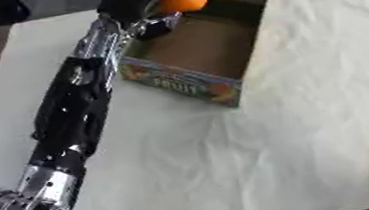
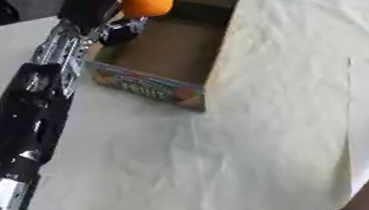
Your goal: Pick up objects on the table and place them in the box.
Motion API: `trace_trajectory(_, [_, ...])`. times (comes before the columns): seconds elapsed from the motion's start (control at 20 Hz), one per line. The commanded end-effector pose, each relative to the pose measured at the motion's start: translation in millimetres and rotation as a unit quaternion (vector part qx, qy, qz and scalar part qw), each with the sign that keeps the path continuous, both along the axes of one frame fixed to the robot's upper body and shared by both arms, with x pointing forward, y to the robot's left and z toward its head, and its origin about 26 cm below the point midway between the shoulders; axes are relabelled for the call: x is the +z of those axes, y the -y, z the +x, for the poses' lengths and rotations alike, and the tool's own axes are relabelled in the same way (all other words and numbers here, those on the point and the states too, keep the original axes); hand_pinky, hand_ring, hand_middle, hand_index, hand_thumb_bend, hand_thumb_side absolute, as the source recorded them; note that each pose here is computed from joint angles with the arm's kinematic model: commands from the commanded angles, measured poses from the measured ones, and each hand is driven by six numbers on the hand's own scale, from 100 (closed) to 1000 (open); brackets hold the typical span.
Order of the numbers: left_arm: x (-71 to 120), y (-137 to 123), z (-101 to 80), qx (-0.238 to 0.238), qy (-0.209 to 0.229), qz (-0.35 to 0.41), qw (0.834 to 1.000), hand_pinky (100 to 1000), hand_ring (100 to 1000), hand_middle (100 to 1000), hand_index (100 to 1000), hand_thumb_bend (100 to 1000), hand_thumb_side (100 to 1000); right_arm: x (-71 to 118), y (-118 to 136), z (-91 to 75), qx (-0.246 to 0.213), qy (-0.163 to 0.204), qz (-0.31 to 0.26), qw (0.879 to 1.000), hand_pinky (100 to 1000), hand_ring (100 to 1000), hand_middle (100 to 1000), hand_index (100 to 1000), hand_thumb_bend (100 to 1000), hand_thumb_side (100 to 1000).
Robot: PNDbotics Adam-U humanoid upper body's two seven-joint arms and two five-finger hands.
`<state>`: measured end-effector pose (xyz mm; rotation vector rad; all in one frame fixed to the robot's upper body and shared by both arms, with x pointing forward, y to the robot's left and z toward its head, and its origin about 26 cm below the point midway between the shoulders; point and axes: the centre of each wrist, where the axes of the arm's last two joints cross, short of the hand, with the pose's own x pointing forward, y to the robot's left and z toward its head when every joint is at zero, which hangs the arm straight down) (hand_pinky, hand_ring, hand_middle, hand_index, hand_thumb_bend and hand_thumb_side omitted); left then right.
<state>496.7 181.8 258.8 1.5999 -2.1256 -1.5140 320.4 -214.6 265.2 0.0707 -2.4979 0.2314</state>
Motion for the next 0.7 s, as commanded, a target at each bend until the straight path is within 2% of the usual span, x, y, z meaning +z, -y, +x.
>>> trace_trajectory(0.05, [12.6, 0.0, 0.7, 0.03, -0.007, 0.064, 0.998, 364, 509, 556, 797, 100, 267, 5.8, -1.7, -4.9, 0.011, 0.011, 0.001, 1.0, 895, 956, 493, 715, 100, 1000])
trace_trajectory(0.2, [8.5, 0.3, 2.1, 0.052, -0.039, 0.108, 0.992, 383, 522, 570, 824, 100, 248, 5.5, -1.5, -4.9, 0.011, 0.009, 0.001, 1.0, 895, 956, 493, 716, 100, 1000])
trace_trajectory(0.3, [7.6, 0.5, 2.4, 0.061, -0.056, 0.128, 0.988, 411, 545, 593, 853, 100, 212, 6.4, -1.2, -5.1, 0.01, 0.011, 0.001, 1.0, 895, 955, 493, 716, 100, 1000])
trace_trajectory(0.35, [7.8, 0.6, 2.5, 0.065, -0.063, 0.139, 0.986, 449, 578, 618, 881, 100, 151, 6.9, -1.1, -5.1, 0.01, 0.012, 0.0, 1.0, 895, 955, 493, 716, 100, 1000])
trace_trajectory(0.5, [10.8, 1.5, 1.6, 0.073, -0.074, 0.161, 0.982, 470, 597, 631, 895, 100, 131, 7.1, -1.6, -5.1, 0.011, 0.012, -0.001, 1.0, 895, 955, 493, 716, 100, 1000])
trace_trajectory(0.6, [14.4, 2.0, 0.5, 0.075, -0.068, 0.167, 0.981, 515, 644, 669, 952, 149, 164, 6.2, -2.0, -4.9, 0.013, 0.01, -0.001, 1.0, 897, 958, 492, 717, 100, 1000])
trace_trajectory(0.65, [16.1, 2.1, -0.2, 0.075, -0.062, 0.169, 0.981, 536, 673, 692, 996, 254, 243, 5.6, -2.0, -4.8, 0.013, 0.008, -0.002, 1.0, 898, 959, 492, 717, 100, 1000])
trace_trajectory(0.7, [18.0, 2.2, -0.9, 0.075, -0.053, 0.17, 0.981, 544, 684, 700, 1000, 293, 276, 4.9, -2.0, -4.6, 0.013, 0.006, -0.002, 1.0, 898, 960, 492, 717, 100, 1000])
